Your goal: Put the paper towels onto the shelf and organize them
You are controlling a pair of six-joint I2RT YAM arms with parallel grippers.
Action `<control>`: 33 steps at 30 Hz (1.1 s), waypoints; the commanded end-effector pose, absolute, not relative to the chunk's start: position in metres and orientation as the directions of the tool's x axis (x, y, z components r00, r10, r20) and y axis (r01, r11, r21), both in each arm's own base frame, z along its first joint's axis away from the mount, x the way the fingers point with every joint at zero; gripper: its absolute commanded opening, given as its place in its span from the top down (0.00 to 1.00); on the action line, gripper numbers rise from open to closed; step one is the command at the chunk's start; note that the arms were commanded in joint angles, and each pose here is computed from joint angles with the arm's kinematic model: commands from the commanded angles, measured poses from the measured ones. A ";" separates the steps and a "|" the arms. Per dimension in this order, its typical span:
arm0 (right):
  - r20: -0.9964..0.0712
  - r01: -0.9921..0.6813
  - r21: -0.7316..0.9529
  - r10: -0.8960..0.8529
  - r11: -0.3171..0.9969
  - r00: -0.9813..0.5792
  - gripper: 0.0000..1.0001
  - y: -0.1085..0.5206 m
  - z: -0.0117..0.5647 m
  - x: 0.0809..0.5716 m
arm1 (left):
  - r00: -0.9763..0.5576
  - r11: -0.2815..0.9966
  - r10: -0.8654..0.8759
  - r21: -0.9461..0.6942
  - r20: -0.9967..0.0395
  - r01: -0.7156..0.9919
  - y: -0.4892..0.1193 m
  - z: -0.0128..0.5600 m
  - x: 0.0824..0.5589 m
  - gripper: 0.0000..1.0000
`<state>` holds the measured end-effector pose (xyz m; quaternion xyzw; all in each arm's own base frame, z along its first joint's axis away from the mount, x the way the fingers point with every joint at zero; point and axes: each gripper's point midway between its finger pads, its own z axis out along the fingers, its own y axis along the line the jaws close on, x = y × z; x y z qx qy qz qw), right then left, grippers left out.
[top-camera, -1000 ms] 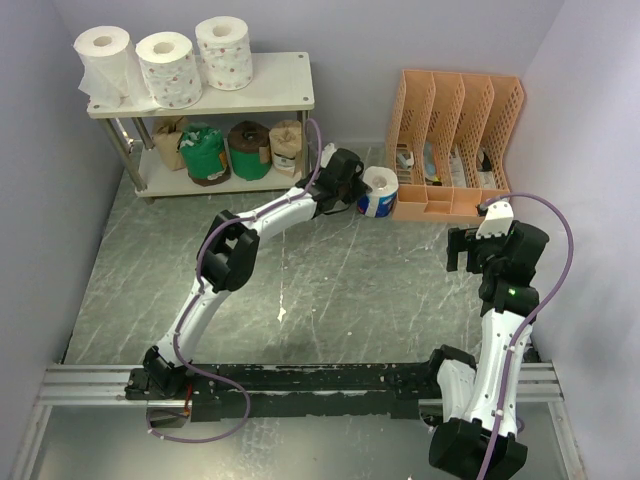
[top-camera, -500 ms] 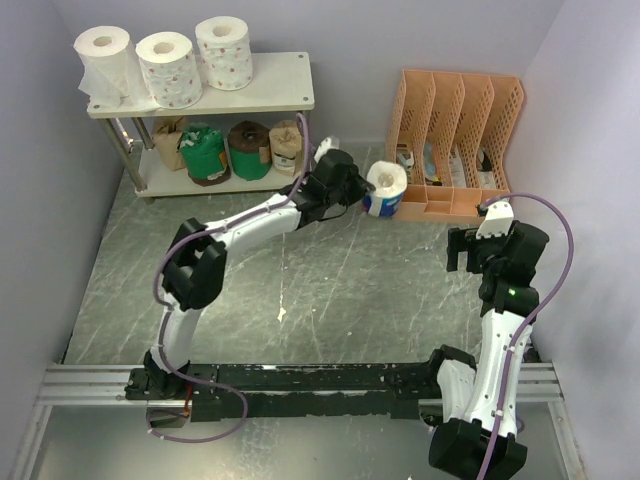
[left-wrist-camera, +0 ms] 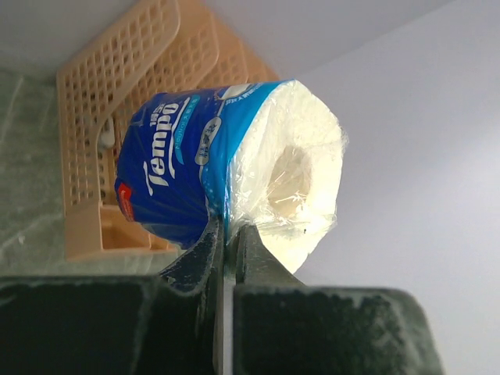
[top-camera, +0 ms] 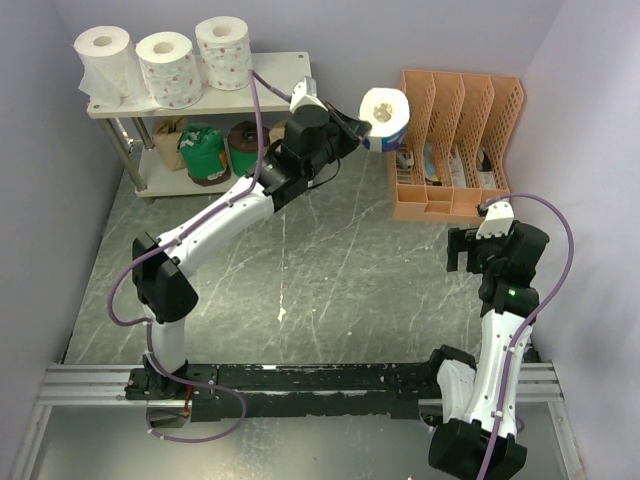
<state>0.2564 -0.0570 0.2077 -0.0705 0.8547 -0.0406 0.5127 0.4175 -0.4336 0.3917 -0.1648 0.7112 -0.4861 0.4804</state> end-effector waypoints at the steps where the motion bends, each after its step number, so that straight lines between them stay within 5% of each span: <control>1: -0.868 -0.080 -0.150 -0.170 0.985 -0.466 0.00 -0.058 0.205 0.256 | -0.270 0.431 -0.809 -0.839 -0.522 0.331 -0.391 0.491 0.416 0.93; 12: -0.878 -0.075 -0.160 -0.177 0.984 -0.445 0.00 -0.059 0.210 0.251 | 0.050 0.465 -0.878 -0.827 -0.475 0.314 -0.331 0.564 0.428 0.93; 20: -0.871 -0.073 -0.151 -0.168 0.986 -0.462 0.00 -0.061 0.206 0.253 | 0.248 0.467 -0.874 -0.863 -0.417 0.193 -0.276 0.558 0.425 0.93; 33: -0.871 -0.079 -0.150 -0.170 0.985 -0.461 0.00 -0.060 0.205 0.253 | 0.402 0.555 -0.770 -0.831 -0.496 0.040 -0.250 0.543 0.434 0.93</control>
